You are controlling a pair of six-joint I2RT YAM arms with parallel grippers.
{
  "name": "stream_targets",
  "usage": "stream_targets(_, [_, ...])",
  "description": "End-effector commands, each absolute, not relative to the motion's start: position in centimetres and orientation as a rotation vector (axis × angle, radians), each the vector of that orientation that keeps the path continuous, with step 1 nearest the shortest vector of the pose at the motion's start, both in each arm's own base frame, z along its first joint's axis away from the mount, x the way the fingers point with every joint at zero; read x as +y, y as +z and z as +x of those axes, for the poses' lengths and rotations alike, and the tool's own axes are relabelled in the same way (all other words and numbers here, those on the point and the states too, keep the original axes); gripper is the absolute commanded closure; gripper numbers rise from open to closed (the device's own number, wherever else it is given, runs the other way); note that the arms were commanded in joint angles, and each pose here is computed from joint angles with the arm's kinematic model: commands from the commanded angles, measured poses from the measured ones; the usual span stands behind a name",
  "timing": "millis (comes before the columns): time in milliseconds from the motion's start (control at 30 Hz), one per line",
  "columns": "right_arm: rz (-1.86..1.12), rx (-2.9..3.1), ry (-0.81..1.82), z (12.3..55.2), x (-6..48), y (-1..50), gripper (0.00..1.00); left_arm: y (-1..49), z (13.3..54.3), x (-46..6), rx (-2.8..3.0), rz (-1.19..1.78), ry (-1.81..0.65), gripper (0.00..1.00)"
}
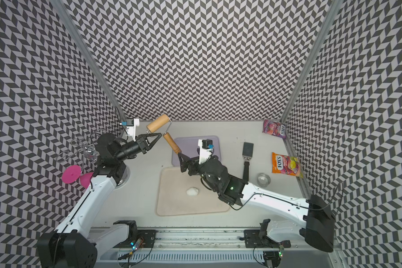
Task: Roll out the dumpling wrappers from the dough
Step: Pick up the rolling pin from the center of the board.
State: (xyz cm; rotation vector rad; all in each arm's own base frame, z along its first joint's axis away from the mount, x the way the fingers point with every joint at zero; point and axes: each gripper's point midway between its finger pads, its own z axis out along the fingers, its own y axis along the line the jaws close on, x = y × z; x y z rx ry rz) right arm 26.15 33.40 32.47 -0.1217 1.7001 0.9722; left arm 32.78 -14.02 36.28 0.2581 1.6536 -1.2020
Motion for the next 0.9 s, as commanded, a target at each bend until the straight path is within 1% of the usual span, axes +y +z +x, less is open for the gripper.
stream_targets(0, [-0.014, 1.607, 1.424, 25.4, 33.6, 36.0, 0.03, 38.8, 32.4, -13.2, 1.543, 0.167, -1.292, 1.0])
stream_targets(100, [0.041, 1.61, 1.66, 26.0, 33.6, 35.3, 0.04, 38.5, 32.7, -12.6, 1.538, 0.061, -1.392, 1.0])
stream_targets(233, [0.037, 1.575, 1.825, 26.1, 34.3, 35.1, 0.06, 38.5, 32.9, -12.4, 1.533, -0.031, -1.481, 1.0])
stream_targets(367, [-0.009, 1.575, 1.898, 26.1, 35.4, 34.8, 0.08, 38.7, 32.7, -12.3, 1.516, -0.053, -1.516, 1.0])
stream_targets(600, [-0.065, 1.482, 2.048, 26.1, 36.8, 35.0, 0.15, 38.0, 33.0, -12.2, 1.534, -0.109, -1.545, 1.0])
stream_targets(733, [-0.076, 1.462, 2.095, 26.8, 38.0, 34.6, 0.22, 37.7, 33.2, -12.1, 1.544, -0.12, -1.546, 1.0])
stream_targets(800, [-0.085, 1.437, 2.1, 27.2, 38.4, 34.9, 0.27, 37.7, 33.2, -12.1, 1.547, -0.122, -1.543, 1.0])
stream_targets(867, [-0.102, 1.423, 2.094, 27.6, 38.8, 35.3, 0.28, 37.5, 33.3, -12.1, 1.552, -0.127, -1.541, 1.0])
